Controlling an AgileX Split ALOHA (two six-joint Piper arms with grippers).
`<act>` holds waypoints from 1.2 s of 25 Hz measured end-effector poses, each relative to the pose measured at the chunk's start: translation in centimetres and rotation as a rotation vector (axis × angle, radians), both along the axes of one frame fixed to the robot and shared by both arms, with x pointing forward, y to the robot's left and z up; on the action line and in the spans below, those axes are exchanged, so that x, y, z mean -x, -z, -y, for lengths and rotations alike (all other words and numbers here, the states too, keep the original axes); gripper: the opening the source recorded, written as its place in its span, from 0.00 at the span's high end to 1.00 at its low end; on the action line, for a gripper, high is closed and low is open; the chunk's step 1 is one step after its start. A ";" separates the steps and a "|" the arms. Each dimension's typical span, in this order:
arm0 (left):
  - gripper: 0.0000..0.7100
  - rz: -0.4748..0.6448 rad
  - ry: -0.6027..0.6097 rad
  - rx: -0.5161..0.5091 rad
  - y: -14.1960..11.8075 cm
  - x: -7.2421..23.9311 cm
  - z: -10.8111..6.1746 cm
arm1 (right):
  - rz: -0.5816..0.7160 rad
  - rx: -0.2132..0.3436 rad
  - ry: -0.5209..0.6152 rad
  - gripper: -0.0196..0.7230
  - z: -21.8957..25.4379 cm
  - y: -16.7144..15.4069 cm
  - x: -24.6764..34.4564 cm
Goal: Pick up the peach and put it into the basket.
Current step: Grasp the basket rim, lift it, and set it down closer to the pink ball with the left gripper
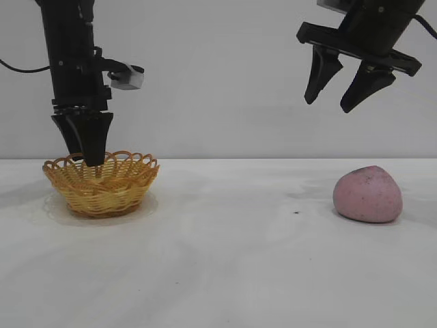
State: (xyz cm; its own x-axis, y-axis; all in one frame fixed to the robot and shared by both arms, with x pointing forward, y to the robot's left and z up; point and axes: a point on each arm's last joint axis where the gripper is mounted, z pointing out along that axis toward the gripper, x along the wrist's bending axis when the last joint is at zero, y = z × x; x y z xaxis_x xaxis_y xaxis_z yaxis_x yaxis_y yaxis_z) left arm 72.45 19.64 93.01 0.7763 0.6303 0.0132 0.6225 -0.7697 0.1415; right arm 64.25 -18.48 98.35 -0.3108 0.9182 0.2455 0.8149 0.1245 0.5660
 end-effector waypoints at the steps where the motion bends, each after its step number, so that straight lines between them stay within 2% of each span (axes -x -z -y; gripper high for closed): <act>1: 0.30 -0.005 0.000 -0.001 0.2 0.0 0.0 | 0.000 0.000 0.000 0.45 0.0 0.0 0.0; 5: 0.59 -0.029 0.005 -0.004 1.4 0.0 0.2 | 0.000 0.000 0.000 0.45 0.0 0.0 0.0; 8: 0.86 -0.035 0.006 0.006 1.3 0.1 0.4 | 0.000 0.000 0.000 0.45 0.0 0.0 0.0; 9: 0.89 -0.038 0.005 0.015 1.3 0.1 0.5 | 0.000 0.000 0.000 0.45 0.0 0.0 0.0; 12: 0.89 -0.048 -0.033 0.023 1.1 0.2 0.6 | 0.000 0.000 0.000 0.45 0.0 0.0 0.0; 15: 0.89 -0.054 -0.133 0.033 0.5 0.3 0.7 | 0.000 0.000 0.000 0.45 0.0 0.0 0.0; 16: 0.89 -0.050 -0.182 0.038 0.0 0.3 0.7 | 0.000 0.000 0.000 0.45 0.0 0.0 0.0; 17: 0.95 -0.045 -0.237 0.047 -0.6 0.4 0.7 | 0.000 0.000 0.000 0.45 0.0 0.0 0.0; 18: 0.93 -0.038 -0.292 0.057 -1.2 0.4 0.7 | 0.000 0.000 0.000 0.45 0.0 0.0 0.0; 19: 1.00 -0.040 -0.336 0.065 -1.6 0.6 0.6 | 0.000 0.000 0.000 0.45 0.0 0.0 0.0; 21: 1.00 -0.043 -0.434 0.091 -2.6 1.1 0.7 | 0.000 0.000 0.000 0.45 0.0 0.0 0.0; 25: 1.00 -0.130 -0.573 0.159 -2.8 2.9 1.0 | 0.002 0.000 0.001 0.45 0.0 0.0 0.0; 30: 1.00 -0.297 -0.635 0.215 -1.8 6.4 1.6 | 0.002 0.000 0.001 0.45 0.0 0.0 0.0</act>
